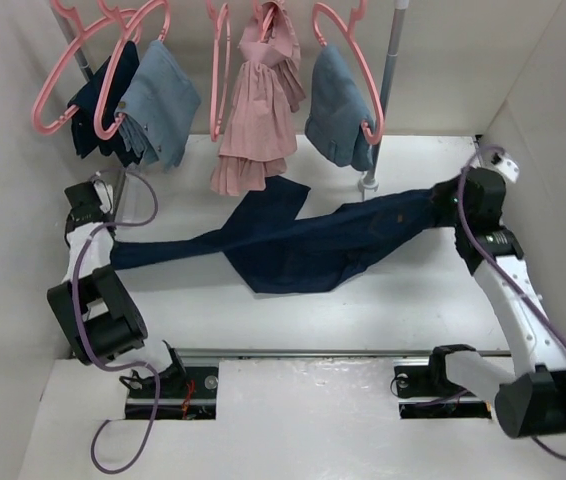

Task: Place the trousers on the hanger
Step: Flatten out the trousers at the center of the board.

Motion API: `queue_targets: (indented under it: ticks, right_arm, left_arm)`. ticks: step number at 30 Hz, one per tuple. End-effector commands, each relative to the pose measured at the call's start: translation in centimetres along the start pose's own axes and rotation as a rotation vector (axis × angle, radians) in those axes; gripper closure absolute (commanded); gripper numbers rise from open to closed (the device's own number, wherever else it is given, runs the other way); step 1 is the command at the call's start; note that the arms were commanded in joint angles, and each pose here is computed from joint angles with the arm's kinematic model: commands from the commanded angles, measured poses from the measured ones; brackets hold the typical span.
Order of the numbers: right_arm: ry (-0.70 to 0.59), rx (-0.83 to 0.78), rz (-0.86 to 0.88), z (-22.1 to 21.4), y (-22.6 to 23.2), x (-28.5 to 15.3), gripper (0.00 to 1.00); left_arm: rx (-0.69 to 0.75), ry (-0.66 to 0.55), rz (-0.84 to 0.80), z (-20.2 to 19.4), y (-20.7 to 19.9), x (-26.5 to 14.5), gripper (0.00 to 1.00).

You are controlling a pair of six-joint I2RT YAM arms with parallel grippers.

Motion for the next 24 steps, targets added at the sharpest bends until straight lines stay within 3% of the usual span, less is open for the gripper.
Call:
queue_targets:
  ticks: [1, 3, 7, 8, 11, 13, 17, 19, 21, 24]
  right_arm:
    - [-0.089, 0.244, -0.165, 1.1, -3.4, -2.8, 1.00]
    - [-0.039, 0.318, -0.294, -2.5, -6.4, -3.4, 0.94]
    - [0.032, 0.560, -0.501, -7.9, -10.4, -6.1, 0.03]
    - [0.009, 0.649, -0.535, -8.1, -10.8, -6.4, 0.00]
    - [-0.069, 0.679, -0.595, -7.8, -12.1, -7.5, 0.00]
    - [-0.136, 0.670, -0.615, -6.7, -12.5, -7.6, 0.00]
    - [-0.146, 0.626, -0.649, -5.7, -12.4, -6.8, 0.00]
    - [-0.110, 0.518, -0.651, -5.8, -12.3, -5.6, 0.00]
    - [-0.109, 0.394, -0.520, -4.8, -10.7, -3.1, 0.00]
    - [0.020, 0.219, -0.519, -5.1, -10.3, 0.1, 0.00]
  left_arm:
    - [0.229, 0.272, 0.002, -6.8, 0.9, -1.0, 1.00]
    - [0.274, 0.334, 0.011, -9.1, 1.2, -1.4, 1.00]
    - [0.324, 0.329, 0.034, -10.9, 1.3, -2.2, 1.00]
    - [0.337, 0.328, 0.032, -11.2, 1.3, -2.4, 1.00]
    - [0.363, 0.314, 0.034, -11.5, 1.4, -3.0, 1.00]
    - [0.378, 0.317, 0.019, -12.2, 1.1, -3.0, 1.00]
    - [0.396, 0.305, 0.021, -12.1, 1.2, -2.7, 1.00]
    - [0.404, 0.295, 0.025, -11.9, 1.2, -2.6, 1.00]
    - [0.410, 0.279, 0.042, -11.5, 1.5, -2.5, 1.00]
    - [0.422, 0.257, 0.061, -10.6, 1.9, -2.3, 1.00]
Point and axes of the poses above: each gripper's point midway between its finger pads, its own x axis out along the fingers, its own y axis along the line the jaws close on, z = x × y, the point moved 4 cm from there along -x, back along the fingers, and after that the axes turned 5 degrees about -x, right-handed, at the moved point
